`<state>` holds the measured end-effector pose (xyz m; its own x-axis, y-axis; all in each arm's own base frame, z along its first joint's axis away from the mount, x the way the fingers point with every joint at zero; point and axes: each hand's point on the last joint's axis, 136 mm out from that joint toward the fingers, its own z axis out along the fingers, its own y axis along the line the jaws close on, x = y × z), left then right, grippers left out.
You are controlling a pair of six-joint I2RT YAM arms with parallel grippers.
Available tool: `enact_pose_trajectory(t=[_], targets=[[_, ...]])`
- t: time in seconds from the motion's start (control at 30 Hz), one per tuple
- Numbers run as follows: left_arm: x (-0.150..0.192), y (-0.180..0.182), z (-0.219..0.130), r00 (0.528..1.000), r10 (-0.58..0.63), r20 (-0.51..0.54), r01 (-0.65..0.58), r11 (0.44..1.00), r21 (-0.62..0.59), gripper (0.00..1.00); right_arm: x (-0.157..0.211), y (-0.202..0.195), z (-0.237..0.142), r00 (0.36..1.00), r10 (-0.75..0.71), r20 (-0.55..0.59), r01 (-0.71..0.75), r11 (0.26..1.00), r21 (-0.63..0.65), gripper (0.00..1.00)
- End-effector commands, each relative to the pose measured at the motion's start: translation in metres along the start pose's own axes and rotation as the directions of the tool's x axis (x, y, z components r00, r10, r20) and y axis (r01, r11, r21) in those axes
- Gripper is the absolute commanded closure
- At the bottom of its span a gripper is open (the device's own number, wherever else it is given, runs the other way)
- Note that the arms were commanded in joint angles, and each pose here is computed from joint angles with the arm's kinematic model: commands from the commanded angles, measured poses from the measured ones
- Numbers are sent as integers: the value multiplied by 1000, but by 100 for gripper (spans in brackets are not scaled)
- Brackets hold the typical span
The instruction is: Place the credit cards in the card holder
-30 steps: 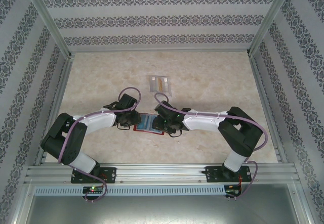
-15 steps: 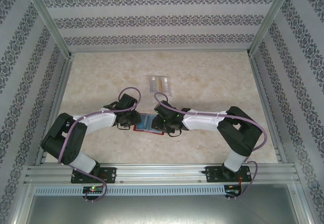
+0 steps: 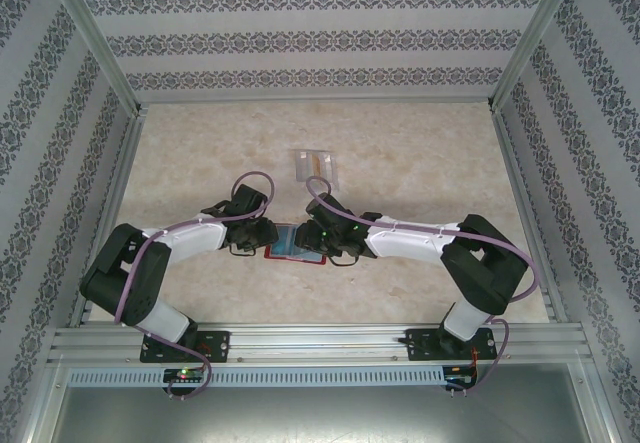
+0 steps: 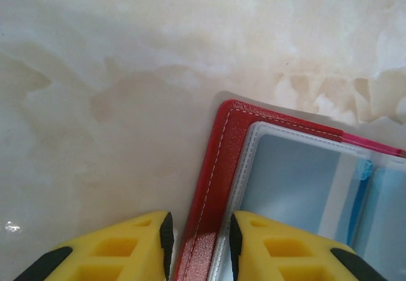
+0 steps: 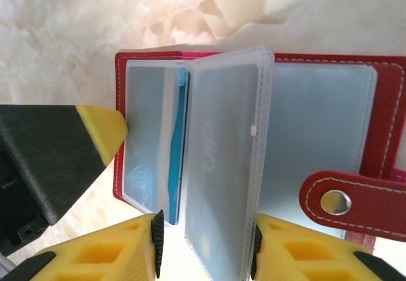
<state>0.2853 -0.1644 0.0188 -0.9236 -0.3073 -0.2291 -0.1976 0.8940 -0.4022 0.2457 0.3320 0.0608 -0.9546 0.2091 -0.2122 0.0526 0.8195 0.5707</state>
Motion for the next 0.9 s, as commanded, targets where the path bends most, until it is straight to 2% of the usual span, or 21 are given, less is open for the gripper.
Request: enact_pose_trajectory(t=[0.0, 0.2, 0.3, 0.63, 0.87], targets=[[20, 1, 10, 995, -48, -84, 53, 997, 63, 67, -6, 23, -7, 999, -36, 35, 39, 997, -69, 59], [9, -11, 0, 980, -166, -110, 187, 956, 226, 66, -12, 41, -13, 997, -33, 70, 42, 990, -135, 58], [0, -12, -8, 969, -225, -106, 246, 930, 274, 59, -13, 46, -10, 997, -42, 59, 50, 989, -139, 58], [-20, 20, -43, 945, -324, -34, 320, 905, 280, 49, 0, 69, 20, 999, -35, -18, 30, 979, -200, 57], [-19, 31, -47, 960, -278, -29, 276, 930, 241, 47, 3, 63, 13, 998, -67, -15, 63, 983, -173, 57]])
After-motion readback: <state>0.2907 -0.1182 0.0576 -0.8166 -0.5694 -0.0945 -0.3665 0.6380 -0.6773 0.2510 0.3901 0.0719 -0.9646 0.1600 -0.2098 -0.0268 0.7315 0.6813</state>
